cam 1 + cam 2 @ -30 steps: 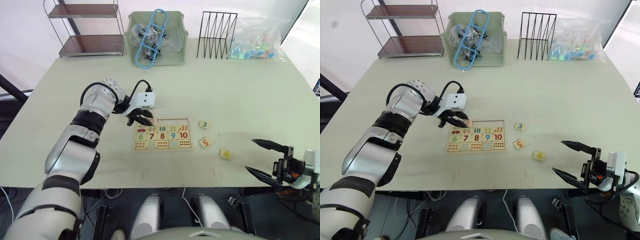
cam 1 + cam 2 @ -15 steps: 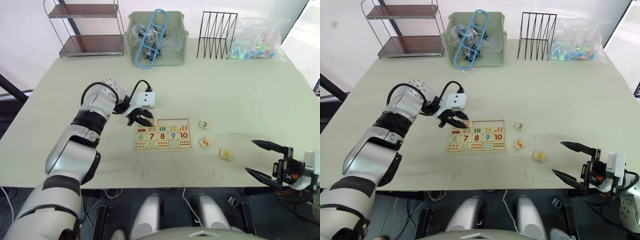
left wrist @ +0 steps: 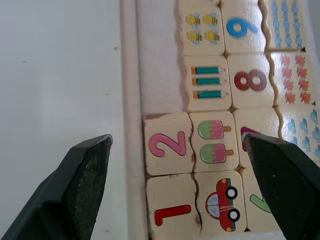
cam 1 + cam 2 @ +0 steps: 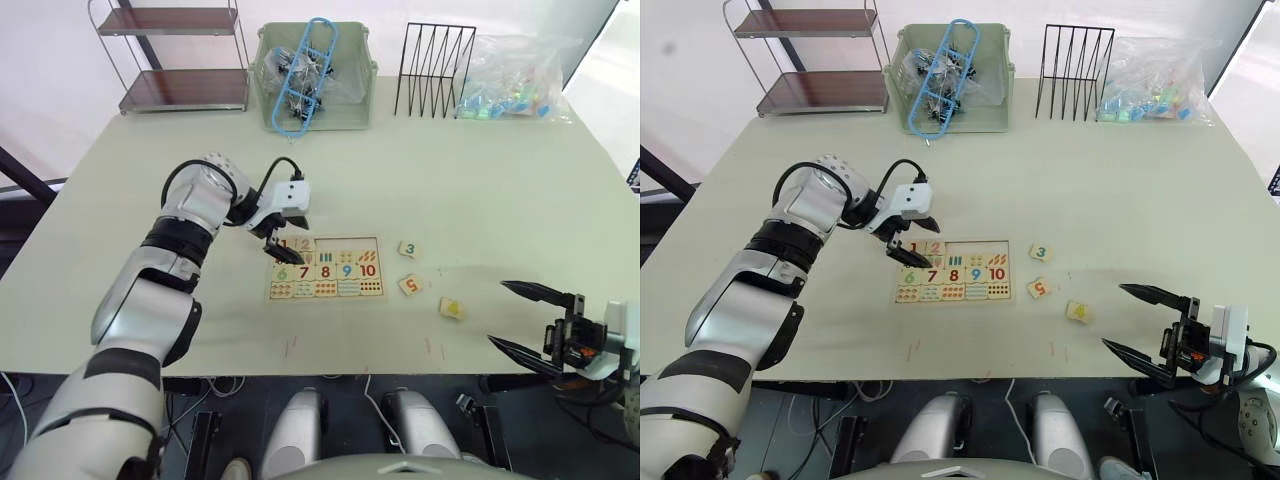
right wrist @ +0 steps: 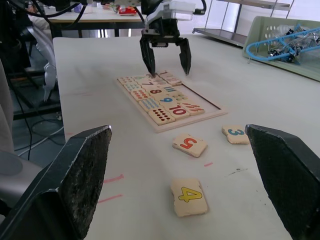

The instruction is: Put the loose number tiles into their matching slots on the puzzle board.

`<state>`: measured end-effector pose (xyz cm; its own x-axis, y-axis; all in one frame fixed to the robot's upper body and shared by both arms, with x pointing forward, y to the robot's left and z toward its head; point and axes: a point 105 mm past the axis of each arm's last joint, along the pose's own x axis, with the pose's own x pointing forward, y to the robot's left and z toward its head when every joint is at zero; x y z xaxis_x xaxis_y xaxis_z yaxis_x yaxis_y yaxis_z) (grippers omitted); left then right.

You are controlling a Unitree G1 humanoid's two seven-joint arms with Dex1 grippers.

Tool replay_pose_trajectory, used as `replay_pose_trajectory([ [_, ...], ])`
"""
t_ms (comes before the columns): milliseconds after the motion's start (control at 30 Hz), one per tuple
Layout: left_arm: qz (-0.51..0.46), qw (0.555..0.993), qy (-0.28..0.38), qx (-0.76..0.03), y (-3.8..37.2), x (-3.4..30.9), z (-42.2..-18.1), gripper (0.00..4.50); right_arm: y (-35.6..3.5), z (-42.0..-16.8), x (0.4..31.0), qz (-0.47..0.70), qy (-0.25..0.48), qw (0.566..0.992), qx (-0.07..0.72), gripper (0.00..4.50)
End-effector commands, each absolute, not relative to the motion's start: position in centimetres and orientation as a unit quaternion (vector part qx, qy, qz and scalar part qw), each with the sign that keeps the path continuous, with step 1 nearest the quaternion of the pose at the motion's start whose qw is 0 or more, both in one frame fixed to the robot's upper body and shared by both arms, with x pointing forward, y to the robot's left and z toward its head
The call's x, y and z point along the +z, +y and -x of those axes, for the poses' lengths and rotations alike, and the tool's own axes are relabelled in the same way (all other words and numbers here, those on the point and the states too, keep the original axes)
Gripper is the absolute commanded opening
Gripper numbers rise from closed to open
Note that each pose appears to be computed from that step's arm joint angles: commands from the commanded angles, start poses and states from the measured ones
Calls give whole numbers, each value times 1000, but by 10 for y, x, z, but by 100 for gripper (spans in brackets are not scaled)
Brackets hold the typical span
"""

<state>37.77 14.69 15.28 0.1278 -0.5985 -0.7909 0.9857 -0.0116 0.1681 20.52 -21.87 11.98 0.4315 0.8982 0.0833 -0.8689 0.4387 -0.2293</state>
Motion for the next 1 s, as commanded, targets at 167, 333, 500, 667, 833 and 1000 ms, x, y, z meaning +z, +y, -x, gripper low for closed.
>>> replay_pose_trajectory([
  [167,-340,687,193,-612,148,174,-380,443,-219,-202,124,83,-106,842,523,450],
  [333,-322,702,177,-610,153,171,-379,443,-220,-202,124,82,-106,841,524,450],
  [500,-291,718,161,-611,153,169,-377,294,-220,-202,125,82,-106,841,524,450],
  [667,-286,729,146,-604,152,165,-378,96,-220,-202,124,81,-105,842,523,450],
  [833,-283,728,144,-608,151,156,-374,2,-220,-202,123,81,-106,842,523,450],
  [1000,-283,723,155,-610,152,146,-371,2,-220,-203,122,81,-107,843,522,450],
])
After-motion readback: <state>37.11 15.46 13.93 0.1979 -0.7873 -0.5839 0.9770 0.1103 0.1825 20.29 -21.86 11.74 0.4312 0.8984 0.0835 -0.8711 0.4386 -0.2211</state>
